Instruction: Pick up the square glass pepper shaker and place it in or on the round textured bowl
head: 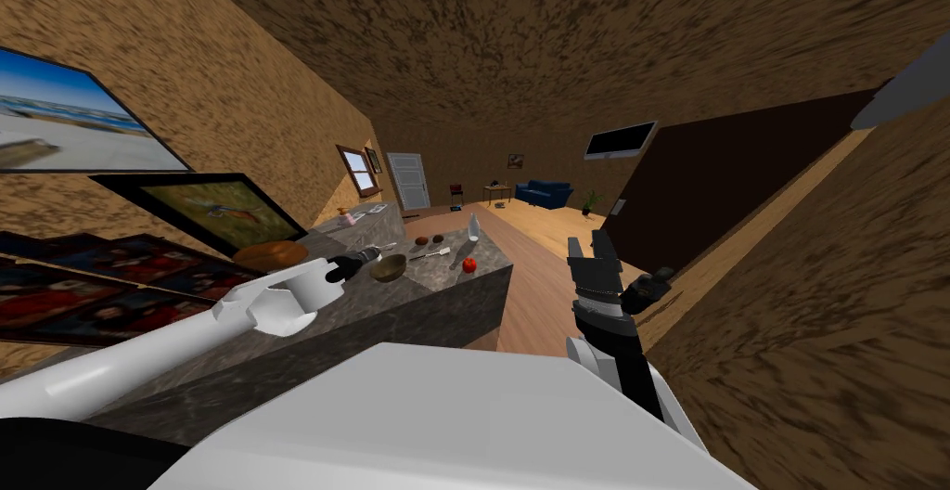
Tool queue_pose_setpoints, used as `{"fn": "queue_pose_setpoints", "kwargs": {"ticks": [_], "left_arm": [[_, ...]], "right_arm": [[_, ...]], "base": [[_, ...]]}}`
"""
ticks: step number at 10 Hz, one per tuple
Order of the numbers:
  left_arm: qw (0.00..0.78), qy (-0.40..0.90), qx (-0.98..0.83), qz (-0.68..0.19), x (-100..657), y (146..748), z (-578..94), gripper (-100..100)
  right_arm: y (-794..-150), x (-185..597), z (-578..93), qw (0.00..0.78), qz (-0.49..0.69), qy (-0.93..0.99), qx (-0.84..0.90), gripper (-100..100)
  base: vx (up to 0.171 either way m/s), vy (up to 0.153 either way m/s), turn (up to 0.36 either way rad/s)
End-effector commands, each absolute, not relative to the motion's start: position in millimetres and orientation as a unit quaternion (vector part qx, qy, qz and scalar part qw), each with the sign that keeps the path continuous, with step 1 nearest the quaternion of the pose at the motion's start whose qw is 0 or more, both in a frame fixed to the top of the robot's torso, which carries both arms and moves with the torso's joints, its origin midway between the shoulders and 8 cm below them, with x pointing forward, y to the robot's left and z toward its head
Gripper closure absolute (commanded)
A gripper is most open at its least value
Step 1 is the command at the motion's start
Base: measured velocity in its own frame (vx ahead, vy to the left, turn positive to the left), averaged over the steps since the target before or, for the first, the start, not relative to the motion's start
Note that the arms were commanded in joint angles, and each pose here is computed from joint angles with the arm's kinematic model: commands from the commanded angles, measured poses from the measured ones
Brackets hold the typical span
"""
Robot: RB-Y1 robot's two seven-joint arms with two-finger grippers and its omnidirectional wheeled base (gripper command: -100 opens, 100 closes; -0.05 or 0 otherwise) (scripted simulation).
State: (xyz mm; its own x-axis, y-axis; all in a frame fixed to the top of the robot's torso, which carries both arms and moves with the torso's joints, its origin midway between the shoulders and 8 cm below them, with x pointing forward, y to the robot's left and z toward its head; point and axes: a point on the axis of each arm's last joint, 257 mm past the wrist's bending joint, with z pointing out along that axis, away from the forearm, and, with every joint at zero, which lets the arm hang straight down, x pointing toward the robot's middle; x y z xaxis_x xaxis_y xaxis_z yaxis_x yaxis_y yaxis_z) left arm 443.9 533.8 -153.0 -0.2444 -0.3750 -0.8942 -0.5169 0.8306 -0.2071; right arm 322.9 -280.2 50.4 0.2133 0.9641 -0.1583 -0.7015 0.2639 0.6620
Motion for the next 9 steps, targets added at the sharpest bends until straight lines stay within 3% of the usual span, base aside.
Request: {"fn": "queue_pose_setpoints", "kwargs": {"ticks": [1,5,6,9], "left_arm": [[0.535,0.793,-0.288,0.050,440,521,-158,100],[0.521,0.802,-0.291,0.031,436,502,-166,100],[0.519,0.803,-0.292,0.030,435,501,-167,-100],[0.520,0.803,-0.292,0.030,435,501,-167,-100]], "right_arm": [[-280,323,50,0.743,0.560,0.282,0.233,0],[-280,323,50,0.743,0.560,0.282,0.233,0],[-280,323,50,0.743,0.560,0.282,0.233,0],[-280,323,50,0.743,0.560,0.282,0.233,0]], "base": [[0.109,0.032,0.000],[0.055,0.019,0.006],[0.000,0.000,0.000],[0.000,0.000,0.000]]}}
